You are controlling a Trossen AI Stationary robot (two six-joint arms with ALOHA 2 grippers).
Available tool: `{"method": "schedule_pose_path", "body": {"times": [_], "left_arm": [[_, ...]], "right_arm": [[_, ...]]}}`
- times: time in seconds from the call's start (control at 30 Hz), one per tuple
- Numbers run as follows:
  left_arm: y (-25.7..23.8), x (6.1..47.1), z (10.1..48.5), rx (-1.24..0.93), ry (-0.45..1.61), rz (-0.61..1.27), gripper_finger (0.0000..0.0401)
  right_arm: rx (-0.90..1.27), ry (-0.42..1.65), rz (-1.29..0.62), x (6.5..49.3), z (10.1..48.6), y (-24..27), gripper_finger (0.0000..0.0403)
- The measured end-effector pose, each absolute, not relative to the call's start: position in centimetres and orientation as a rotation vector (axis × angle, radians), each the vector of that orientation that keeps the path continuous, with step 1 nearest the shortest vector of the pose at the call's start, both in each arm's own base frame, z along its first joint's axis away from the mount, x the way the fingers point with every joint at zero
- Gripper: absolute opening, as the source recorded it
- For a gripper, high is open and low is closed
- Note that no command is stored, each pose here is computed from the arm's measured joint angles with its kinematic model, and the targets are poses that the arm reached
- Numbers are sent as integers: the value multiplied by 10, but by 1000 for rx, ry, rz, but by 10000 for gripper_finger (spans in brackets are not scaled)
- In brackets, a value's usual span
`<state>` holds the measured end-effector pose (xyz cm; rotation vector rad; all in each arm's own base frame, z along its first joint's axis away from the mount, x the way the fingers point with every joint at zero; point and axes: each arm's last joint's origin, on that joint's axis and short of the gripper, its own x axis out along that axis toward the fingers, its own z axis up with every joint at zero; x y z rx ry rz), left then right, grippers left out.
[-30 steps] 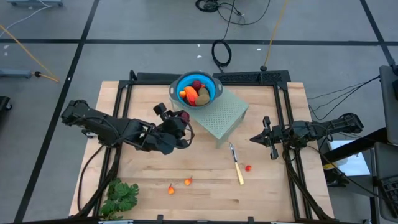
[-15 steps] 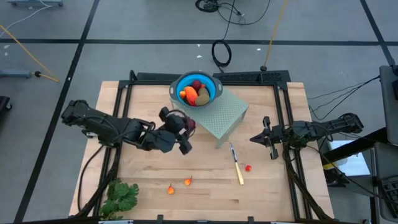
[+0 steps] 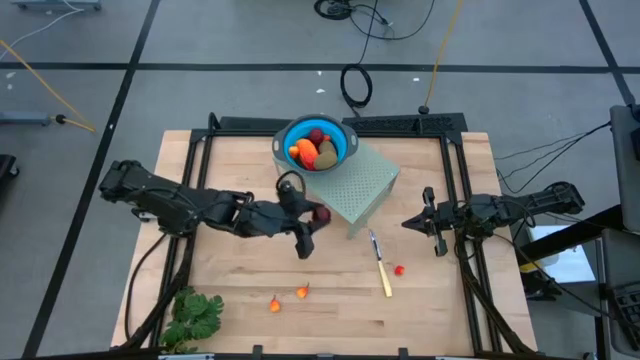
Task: Pick & Place Fruit
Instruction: Put the pomegranate into the blue strainer bowl on the shelf
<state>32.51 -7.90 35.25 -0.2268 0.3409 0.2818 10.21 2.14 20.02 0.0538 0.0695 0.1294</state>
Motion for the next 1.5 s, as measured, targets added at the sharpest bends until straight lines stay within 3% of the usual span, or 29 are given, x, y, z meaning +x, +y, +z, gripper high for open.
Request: {"method": "schedule_pose_path", "body": {"times": [0.6,1.23,1.5], "left_arm": [[-62,332,324,-381,-149,-168,186],[-56,320,349,-300,-423,-547,186],[-56,319,350,-293,-436,-566,186]], "right_arm": [[53,70,130,102,200,21,0],[52,70,130,102,200,21,0],[51,70,129,102,200,21,0]]}}
